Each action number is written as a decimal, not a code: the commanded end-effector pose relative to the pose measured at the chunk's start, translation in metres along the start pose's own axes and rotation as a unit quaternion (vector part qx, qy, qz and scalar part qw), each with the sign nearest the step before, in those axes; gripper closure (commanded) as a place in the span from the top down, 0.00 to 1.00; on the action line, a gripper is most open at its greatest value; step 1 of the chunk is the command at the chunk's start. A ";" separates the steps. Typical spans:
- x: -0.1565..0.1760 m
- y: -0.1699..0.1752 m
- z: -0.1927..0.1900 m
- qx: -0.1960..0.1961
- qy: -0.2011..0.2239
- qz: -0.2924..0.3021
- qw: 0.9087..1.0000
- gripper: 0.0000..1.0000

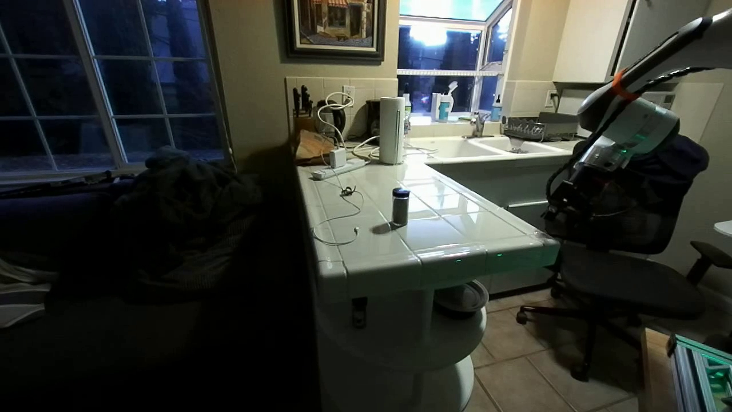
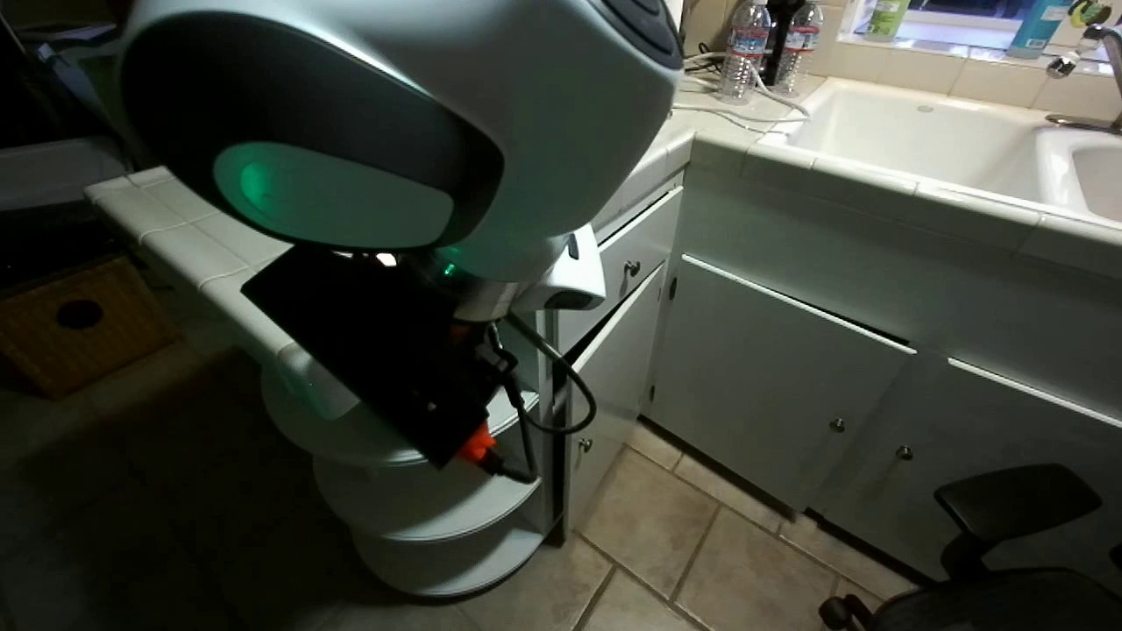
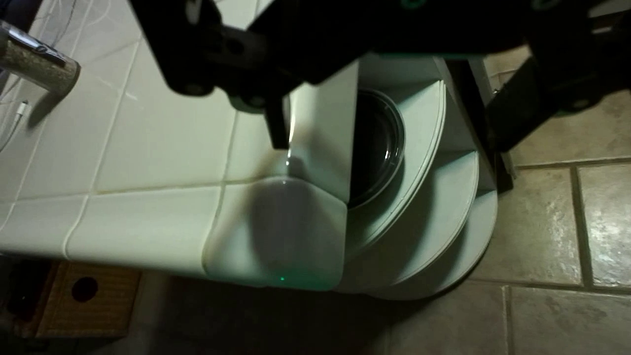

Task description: Remove the bowl from the top shelf under the countertop and put it on the countertop

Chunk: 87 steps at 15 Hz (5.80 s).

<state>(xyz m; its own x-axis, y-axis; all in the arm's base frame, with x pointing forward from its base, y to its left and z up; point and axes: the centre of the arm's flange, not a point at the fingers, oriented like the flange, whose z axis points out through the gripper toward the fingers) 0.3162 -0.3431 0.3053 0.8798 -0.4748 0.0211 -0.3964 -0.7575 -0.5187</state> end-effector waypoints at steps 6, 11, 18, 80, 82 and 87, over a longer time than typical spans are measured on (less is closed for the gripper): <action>0.000 -0.001 0.000 0.000 0.000 -0.001 1.000 1.00; 0.034 0.040 0.011 0.047 0.007 0.014 0.999 1.00; 0.066 0.103 0.060 0.111 -0.018 0.011 0.994 1.00; 0.119 0.134 0.253 0.213 0.036 0.035 0.976 0.02; 0.115 0.139 0.243 0.218 0.013 0.028 0.975 0.02; 0.092 0.173 0.205 0.150 -0.056 -0.001 0.987 0.02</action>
<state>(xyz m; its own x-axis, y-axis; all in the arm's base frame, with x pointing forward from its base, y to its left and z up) 0.4065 -0.4134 0.0277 0.8858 -0.4637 -0.0208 -0.2962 -0.5303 -0.7944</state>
